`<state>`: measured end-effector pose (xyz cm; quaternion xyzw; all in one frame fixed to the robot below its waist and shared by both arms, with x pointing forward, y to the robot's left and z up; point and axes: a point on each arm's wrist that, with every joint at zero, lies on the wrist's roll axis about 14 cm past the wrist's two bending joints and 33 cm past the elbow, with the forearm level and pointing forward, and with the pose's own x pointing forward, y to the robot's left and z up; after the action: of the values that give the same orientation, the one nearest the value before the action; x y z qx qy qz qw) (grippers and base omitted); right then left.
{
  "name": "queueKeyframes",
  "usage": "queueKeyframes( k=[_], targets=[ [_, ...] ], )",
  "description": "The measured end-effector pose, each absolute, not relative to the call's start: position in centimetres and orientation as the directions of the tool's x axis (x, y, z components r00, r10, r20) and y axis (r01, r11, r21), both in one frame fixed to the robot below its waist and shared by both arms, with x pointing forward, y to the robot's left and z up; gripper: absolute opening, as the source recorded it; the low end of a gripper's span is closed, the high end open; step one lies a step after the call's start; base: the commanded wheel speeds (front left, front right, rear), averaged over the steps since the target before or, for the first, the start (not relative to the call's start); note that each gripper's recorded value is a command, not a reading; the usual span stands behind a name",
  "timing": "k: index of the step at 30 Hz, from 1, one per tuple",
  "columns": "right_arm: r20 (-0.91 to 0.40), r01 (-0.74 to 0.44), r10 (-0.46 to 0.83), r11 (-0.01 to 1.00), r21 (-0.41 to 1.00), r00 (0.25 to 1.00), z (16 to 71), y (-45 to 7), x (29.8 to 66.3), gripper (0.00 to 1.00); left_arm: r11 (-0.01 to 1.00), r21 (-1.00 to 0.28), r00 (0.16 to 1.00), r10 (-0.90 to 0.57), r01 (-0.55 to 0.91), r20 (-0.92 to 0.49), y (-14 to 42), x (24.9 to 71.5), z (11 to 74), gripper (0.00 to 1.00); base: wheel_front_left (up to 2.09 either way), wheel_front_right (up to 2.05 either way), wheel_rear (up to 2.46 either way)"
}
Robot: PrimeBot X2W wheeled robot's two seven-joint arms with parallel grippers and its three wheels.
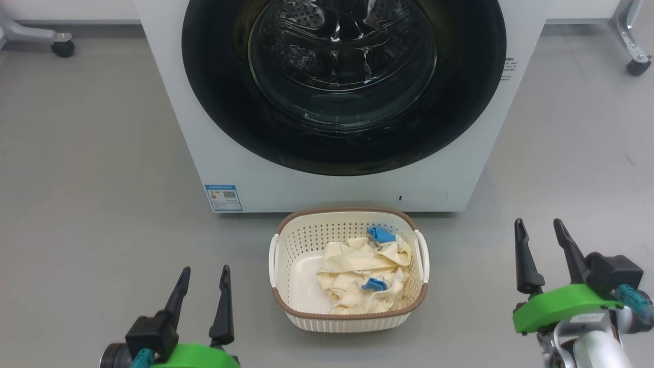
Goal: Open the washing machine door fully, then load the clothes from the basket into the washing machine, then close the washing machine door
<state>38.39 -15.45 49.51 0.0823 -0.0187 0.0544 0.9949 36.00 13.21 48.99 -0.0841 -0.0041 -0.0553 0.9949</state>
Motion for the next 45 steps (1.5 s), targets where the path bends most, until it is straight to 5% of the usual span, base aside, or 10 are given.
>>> queueKeyframes(
  k=[16, 45],
  targets=[
    [0.043, -0.111, 0.106, 0.98, 0.165, 0.993, 49.38, -15.42, 38.45, 1.0, 0.976, -0.17, 0.991, -0.133, 0.133, 0.013, 12.62, 35.9, 48.8, 1.0, 0.16, 0.39, -0.55],
    [0.038, -0.109, 0.104, 0.978, 0.179, 0.994, 49.2, -15.42, 38.52, 1.0, 0.975, -0.165, 0.989, -0.145, 0.148, 0.032, 12.5, 35.96, 49.38, 1.0, 1.1, 1.29, -2.39]
  ],
)
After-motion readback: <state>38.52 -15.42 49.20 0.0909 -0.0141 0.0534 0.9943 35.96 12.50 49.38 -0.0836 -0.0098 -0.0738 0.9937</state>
